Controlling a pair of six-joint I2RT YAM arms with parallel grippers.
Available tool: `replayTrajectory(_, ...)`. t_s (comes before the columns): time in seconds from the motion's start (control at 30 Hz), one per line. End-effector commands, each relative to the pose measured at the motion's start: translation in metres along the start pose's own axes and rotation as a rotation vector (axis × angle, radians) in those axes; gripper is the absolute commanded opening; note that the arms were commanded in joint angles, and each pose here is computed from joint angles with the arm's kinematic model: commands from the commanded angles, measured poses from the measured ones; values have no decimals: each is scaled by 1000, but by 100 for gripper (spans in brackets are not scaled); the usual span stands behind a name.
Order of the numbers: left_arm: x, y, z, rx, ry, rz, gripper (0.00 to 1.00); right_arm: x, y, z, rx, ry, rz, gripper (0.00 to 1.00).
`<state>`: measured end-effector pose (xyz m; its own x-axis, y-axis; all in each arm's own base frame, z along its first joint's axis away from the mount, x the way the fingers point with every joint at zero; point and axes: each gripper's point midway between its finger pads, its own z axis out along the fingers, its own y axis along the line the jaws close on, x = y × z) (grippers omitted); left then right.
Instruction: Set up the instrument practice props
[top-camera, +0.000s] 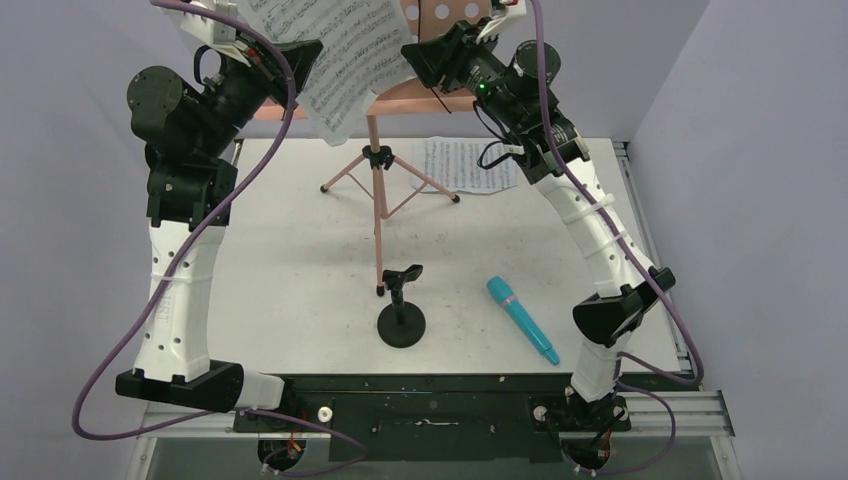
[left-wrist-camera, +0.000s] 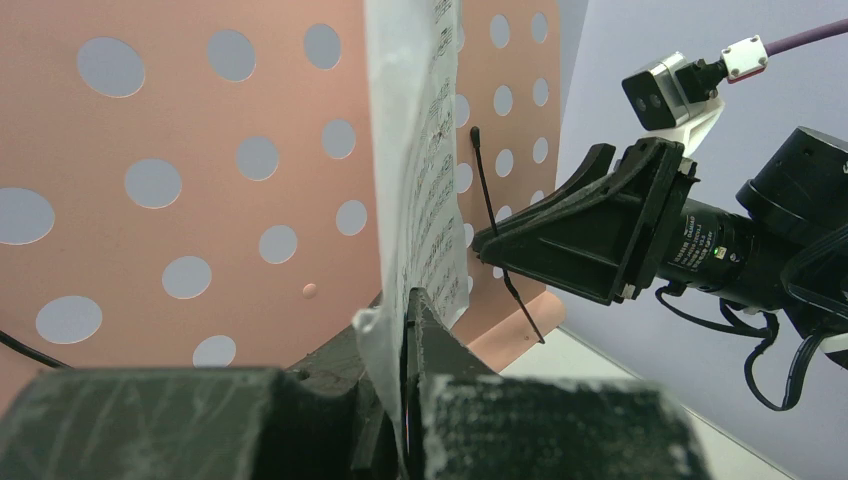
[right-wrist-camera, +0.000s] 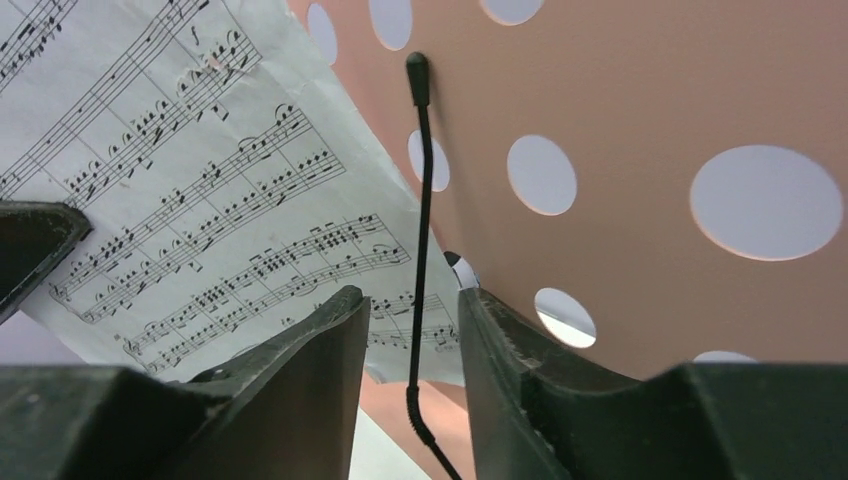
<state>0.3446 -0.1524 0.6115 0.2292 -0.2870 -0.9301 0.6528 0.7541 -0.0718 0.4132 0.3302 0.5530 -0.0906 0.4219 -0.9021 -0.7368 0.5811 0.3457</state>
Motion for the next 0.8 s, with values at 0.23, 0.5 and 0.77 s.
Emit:
replayTrajectory(0.23,-27,-1,2,5,-54,85,0,-26,10,1,-19,-81,-5,7)
replayTrajectory(0.5,-31,4,3,-21,-57,113,0,-31,14,-5,-25,-86,-18,5)
replayTrajectory(0.77,-33,12,9,-47,-43,130,0,-39,19,-13,-37,-118,-40,5)
